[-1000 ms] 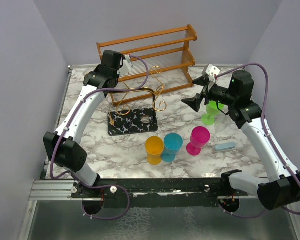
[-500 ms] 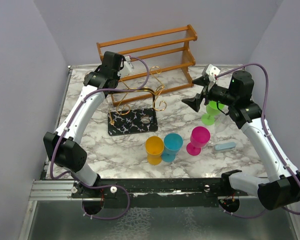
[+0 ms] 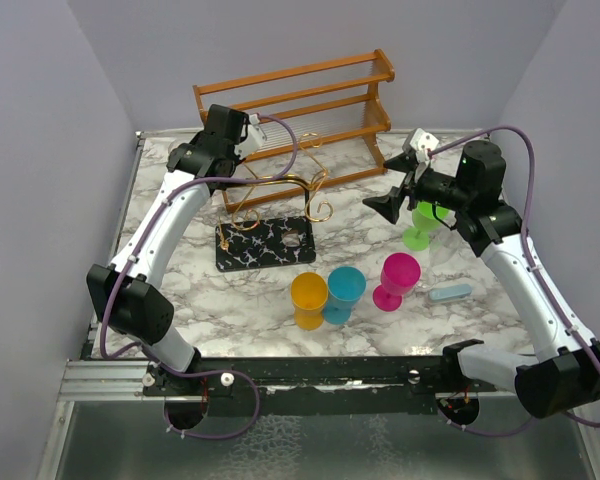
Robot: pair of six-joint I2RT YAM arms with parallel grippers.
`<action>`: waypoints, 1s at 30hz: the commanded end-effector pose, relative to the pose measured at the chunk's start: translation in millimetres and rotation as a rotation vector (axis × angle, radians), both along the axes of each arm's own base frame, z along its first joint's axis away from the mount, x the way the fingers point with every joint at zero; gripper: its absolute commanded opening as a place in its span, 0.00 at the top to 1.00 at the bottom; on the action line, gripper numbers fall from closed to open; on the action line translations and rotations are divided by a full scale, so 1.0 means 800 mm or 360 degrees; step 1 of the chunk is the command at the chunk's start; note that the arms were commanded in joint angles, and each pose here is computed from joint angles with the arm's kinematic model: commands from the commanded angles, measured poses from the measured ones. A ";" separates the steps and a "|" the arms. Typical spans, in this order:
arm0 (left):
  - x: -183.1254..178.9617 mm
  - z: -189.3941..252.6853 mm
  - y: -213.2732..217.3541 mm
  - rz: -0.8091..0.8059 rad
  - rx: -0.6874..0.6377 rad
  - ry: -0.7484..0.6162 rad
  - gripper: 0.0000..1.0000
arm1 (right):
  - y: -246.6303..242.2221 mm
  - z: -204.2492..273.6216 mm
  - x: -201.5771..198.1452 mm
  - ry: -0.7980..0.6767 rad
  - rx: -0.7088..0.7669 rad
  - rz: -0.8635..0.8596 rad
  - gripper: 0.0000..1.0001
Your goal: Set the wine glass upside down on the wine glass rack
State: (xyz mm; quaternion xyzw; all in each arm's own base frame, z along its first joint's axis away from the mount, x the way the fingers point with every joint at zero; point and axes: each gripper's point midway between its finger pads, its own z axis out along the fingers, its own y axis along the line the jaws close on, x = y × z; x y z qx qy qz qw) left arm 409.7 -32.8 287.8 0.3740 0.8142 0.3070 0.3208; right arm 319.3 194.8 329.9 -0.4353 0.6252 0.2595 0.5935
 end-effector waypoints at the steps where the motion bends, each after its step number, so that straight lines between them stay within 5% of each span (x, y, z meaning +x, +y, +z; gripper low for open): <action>1: -0.014 0.029 -0.011 -0.0030 -0.0111 -0.0081 0.48 | 0.000 -0.003 0.006 -0.0030 -0.0004 -0.0010 0.01; 8: -0.024 0.042 -0.023 -0.0054 -0.0204 -0.0123 0.21 | 0.000 -0.004 0.007 -0.0026 -0.0007 -0.0014 0.01; 22: -0.035 0.139 -0.035 -0.0087 -0.0495 -0.0605 0.14 | -0.008 0.002 0.018 -0.0042 -0.0058 -0.0084 0.01; 30: -0.064 0.159 -0.049 -0.0214 -0.0717 -0.0688 0.01 | -0.058 0.007 0.043 -0.0135 -0.0347 -0.0405 0.01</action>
